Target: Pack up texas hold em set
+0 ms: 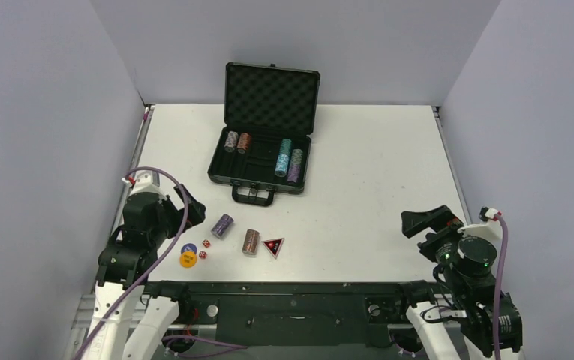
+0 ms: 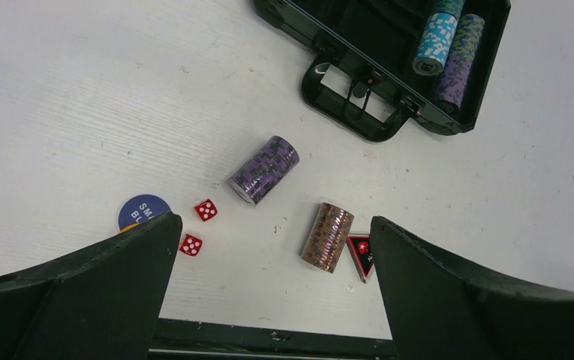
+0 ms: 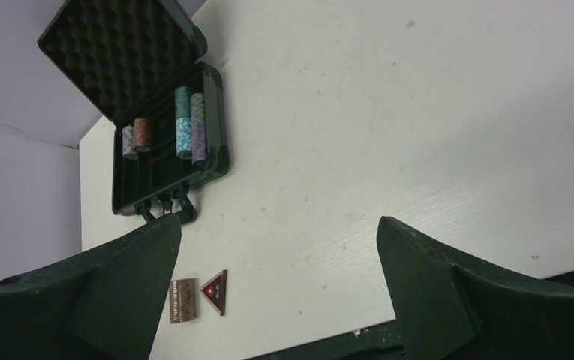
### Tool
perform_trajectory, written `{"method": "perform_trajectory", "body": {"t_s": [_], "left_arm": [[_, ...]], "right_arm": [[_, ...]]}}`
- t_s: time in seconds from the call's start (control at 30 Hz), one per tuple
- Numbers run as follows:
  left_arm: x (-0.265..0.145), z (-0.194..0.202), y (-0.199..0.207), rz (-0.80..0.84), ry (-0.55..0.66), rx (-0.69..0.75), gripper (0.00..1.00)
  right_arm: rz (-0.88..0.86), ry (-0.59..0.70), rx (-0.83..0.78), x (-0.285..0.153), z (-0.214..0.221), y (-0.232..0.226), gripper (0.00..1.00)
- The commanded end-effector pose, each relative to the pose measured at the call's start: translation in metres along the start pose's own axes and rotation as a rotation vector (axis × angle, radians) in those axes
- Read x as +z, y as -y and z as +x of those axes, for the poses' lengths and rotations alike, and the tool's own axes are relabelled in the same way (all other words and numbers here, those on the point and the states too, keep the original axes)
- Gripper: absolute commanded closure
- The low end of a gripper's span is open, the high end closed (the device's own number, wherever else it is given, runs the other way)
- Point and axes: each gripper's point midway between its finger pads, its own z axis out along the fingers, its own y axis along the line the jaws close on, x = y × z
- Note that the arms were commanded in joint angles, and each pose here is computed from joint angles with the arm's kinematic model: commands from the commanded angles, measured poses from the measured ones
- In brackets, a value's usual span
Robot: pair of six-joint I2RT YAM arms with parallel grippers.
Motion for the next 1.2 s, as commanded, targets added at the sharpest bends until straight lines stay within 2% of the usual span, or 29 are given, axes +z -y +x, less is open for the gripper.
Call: {"method": "perform_trajectory", "body": {"t_s": [0.0,0.1,0.37,0.5,0.63,0.83,0.97,1.07,1.17], "left_arm": [[0.006,0.004,0.011,0.053,-0.034,0.012,0.04],[0.012,0.012,0.016,0.068,-0.076,0.034,0.04],[0.032,0.021,0.004,-0.06,-0.112,0.117,0.04],[0.044,0.027,-0.001,-0.103,-0.151,0.134,0.0],[0.051,0.035,0.0,-0.112,-0.205,0.152,0.08],[0.047,0.054,0.014,-0.117,-0.234,0.248,0.1],[0.045,0.073,0.04,-0.041,-0.209,0.37,0.1],[0.049,0.075,0.043,-0.027,-0.184,0.412,0.1],[0.046,0.066,0.046,-0.005,-0.155,0.454,0.09]], "right_arm": [[0.005,-0.134,0.044,0.007,0.032,0.004,0.0],[0.011,-0.239,0.047,0.012,0.056,0.008,0.0],[0.203,-0.553,-0.021,0.02,0.128,0.059,0.0],[0.186,-0.542,-0.051,0.021,0.12,0.053,0.0],[0.178,-0.555,-0.082,0.022,0.114,0.046,0.0],[0.209,-0.633,-0.131,0.019,0.125,0.057,0.0],[0.148,-0.601,-0.173,0.014,0.112,0.045,0.0],[0.095,-0.544,-0.235,0.013,0.091,0.031,0.0],[0.086,-0.539,-0.269,0.013,0.083,0.026,0.0]]}}
